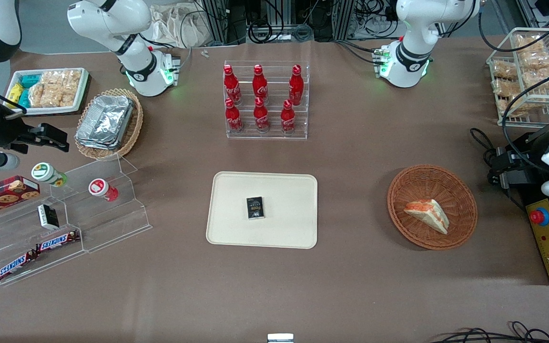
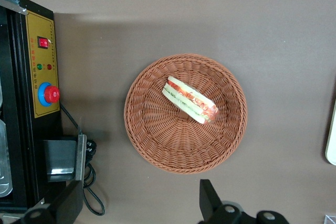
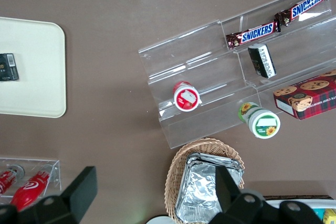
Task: Place sandwich from basket to tray
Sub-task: 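Move the left gripper over the sandwich in the wicker basket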
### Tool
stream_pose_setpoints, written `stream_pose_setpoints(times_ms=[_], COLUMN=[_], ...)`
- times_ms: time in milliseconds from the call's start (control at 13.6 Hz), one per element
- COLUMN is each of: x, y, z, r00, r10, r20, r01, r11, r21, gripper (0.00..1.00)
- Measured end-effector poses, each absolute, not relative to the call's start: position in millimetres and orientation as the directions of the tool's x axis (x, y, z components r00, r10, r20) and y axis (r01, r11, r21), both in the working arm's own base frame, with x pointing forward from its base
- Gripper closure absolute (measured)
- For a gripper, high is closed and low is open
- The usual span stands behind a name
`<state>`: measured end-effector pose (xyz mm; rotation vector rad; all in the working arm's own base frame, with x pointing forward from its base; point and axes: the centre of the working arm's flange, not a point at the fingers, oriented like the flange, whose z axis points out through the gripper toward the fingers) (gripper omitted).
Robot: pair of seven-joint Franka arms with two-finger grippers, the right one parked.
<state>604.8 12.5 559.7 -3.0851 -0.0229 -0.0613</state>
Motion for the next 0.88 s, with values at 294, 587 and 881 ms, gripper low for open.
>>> stream_pose_setpoints(times_ms=[294,587,881], x=[605.2,603.5,600.0], y=[9.2,8.1,9.6], z=[558.4,548.1,493.6], r00=[0.999,1.0,0.997], r10=[0.009,0.009,0.058], r20=[0.037,-0.007,-0.057], r01=[0.011,0.008,0.055], r11=[-0.998,-0.998,-0.997], r21=[-0.055,-0.056,-0.058], gripper=[0.0,0.0,0.0])
